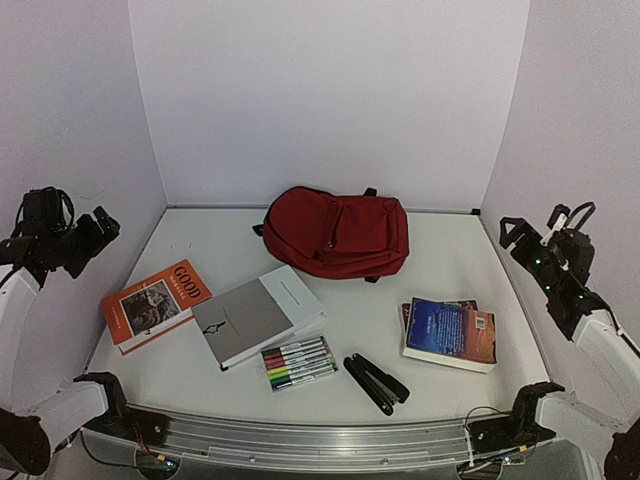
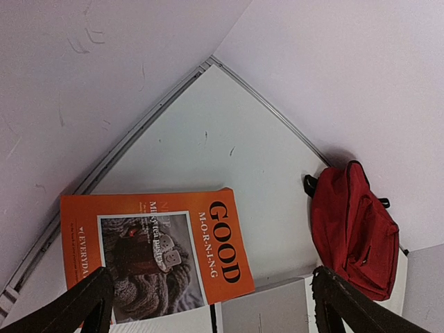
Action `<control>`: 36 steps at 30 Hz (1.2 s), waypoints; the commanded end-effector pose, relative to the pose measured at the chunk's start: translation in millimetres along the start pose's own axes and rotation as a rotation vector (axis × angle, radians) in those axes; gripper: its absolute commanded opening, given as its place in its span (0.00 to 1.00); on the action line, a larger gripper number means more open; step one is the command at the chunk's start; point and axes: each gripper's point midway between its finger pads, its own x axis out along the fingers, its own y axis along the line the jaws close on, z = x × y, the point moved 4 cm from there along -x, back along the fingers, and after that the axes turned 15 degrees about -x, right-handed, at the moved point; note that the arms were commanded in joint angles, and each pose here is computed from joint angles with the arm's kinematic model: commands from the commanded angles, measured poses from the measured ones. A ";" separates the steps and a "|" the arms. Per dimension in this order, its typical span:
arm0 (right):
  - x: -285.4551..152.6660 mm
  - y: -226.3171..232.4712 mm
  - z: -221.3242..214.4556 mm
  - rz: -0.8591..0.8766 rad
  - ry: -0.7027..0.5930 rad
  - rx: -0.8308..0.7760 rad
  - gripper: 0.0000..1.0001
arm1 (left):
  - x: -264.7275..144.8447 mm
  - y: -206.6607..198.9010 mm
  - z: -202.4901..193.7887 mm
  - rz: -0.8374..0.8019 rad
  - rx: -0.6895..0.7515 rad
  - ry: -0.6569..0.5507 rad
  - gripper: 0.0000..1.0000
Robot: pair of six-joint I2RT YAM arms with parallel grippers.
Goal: Pack the student bag
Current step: Adjust the student bag at the center of the board.
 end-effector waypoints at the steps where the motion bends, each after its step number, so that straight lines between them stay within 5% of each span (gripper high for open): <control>1: -0.2 11.6 24.3 0.038 -0.008 -0.024 0.98 | -14.3 -8.2 9.6 0.022 0.081 -0.008 1.00; 12: 55.3 62.9 -13.4 0.050 0.304 -0.173 0.95 | 22.2 -21.0 -24.3 -0.133 0.221 0.247 1.00; 23: 110.6 130.8 -101.2 0.220 0.560 -0.192 0.92 | 40.9 -18.8 -25.0 -0.156 0.230 0.228 1.00; 26: 130.5 147.0 -123.6 0.302 0.604 -0.147 0.82 | 37.6 -12.0 -22.4 -0.123 0.254 0.185 1.00; 36: 196.6 169.5 -159.0 0.311 0.627 -0.048 0.73 | 39.4 -4.0 -24.9 -0.084 0.258 0.192 1.00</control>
